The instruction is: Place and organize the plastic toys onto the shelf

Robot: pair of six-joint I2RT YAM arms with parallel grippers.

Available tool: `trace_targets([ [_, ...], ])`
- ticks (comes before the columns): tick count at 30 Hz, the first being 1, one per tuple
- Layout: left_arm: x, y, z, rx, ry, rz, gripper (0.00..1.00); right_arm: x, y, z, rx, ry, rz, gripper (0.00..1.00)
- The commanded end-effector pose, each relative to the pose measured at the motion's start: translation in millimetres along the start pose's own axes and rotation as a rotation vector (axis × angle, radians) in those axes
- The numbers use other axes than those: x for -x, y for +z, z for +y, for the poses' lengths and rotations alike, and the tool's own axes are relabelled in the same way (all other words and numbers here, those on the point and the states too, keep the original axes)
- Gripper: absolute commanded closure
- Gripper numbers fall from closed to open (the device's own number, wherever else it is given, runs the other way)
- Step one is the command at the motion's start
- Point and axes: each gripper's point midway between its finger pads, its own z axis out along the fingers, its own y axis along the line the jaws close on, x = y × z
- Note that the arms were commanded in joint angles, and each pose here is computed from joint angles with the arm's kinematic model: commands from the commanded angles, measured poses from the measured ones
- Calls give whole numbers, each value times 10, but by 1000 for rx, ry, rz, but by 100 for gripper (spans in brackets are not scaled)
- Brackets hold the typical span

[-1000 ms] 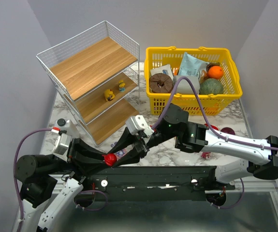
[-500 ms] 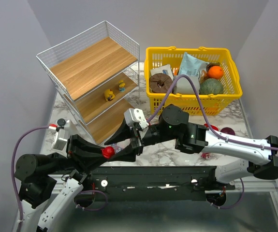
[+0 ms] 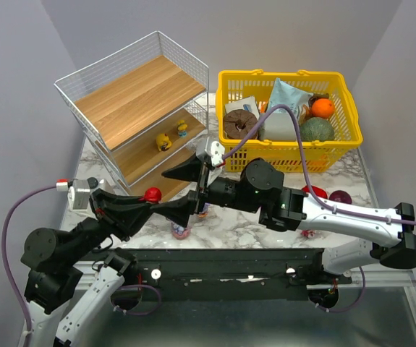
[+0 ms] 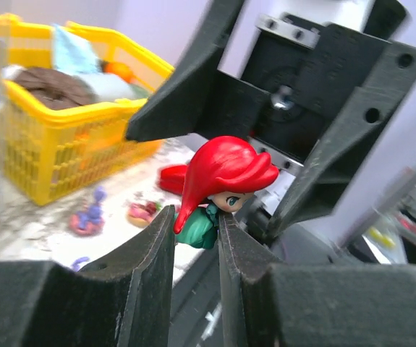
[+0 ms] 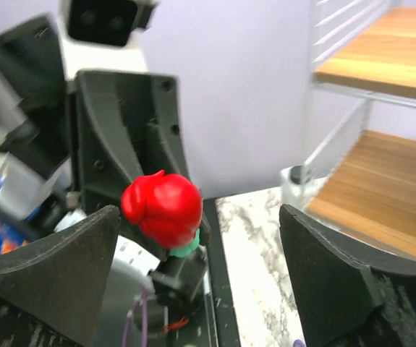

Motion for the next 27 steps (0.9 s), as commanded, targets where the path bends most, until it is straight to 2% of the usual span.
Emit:
trace_targets([
  [1, 208, -55, 383, 211, 33, -147, 100, 253, 57, -262, -166, 68, -122, 1],
  [6, 300, -90, 647, 335, 36, -231, 100, 377, 120, -526, -337, 145, -152, 1],
  [10, 368, -102, 729, 359, 38, -302, 100, 324, 184, -644, -458, 172, -139, 1],
  [15, 334, -46, 733, 342, 19, -294, 100, 160, 270, -717, -650, 155, -116, 1],
  [18, 324, -62, 787, 362, 19, -307, 100, 142, 297, -711, -709, 160, -122, 1],
  [19, 326, -64, 793, 364, 13, -313, 100, 14, 336, -728, -727, 152, -89, 1],
  [27, 307, -38, 906, 406, 7, -313, 100, -58, 429, -695, -815, 154, -82, 10],
])
